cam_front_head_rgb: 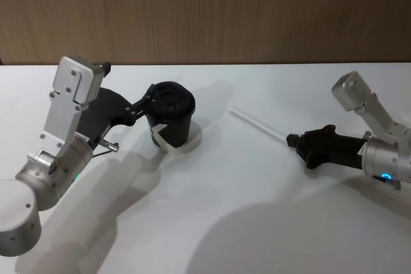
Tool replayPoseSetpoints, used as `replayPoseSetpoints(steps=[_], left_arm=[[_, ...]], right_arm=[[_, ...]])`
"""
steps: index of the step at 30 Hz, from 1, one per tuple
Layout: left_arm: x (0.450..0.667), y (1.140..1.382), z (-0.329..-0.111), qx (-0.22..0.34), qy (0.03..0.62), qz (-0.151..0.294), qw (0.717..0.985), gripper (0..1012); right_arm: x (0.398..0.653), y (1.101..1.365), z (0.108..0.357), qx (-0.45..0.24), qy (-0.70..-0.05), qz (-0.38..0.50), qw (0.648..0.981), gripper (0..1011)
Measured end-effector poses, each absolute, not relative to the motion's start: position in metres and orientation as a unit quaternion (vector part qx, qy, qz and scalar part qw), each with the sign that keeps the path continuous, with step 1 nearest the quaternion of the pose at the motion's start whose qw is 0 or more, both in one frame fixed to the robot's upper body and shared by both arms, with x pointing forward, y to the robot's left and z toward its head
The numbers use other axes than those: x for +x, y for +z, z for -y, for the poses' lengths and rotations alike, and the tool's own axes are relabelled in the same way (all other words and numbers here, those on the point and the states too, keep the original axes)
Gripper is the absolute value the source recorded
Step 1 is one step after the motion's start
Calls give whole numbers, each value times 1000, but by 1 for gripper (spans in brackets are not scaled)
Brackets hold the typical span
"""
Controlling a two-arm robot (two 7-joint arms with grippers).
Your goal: Pick up the straw with one hand, pass it to the other hand, and insert it into the cup.
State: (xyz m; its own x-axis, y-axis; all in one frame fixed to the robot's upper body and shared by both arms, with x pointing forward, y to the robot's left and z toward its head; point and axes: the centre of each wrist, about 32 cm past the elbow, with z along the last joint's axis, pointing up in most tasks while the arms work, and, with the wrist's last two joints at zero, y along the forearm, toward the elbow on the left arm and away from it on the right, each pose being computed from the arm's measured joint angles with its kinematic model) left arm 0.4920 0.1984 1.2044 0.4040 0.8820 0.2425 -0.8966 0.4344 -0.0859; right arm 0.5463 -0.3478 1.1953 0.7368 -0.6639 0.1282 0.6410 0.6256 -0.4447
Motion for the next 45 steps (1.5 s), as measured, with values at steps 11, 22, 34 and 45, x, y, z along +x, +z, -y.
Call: replayPoseSetpoints(steps=[11, 22, 34, 45], left_arm=[[492, 1204, -198, 29, 531, 126, 837, 1003], [492, 1204, -198, 29, 531, 126, 837, 1003], [492, 1204, -198, 29, 531, 126, 837, 1003], [492, 1204, -198, 29, 531, 126, 837, 1003]], right_arm=[[536, 1215, 346, -173, -376, 1, 911, 0], [523, 1236, 336, -99, -386, 16, 917, 0], [516, 1251, 312, -39, -369, 18, 928, 0], [511, 1258, 293, -17, -340, 18, 940, 0]])
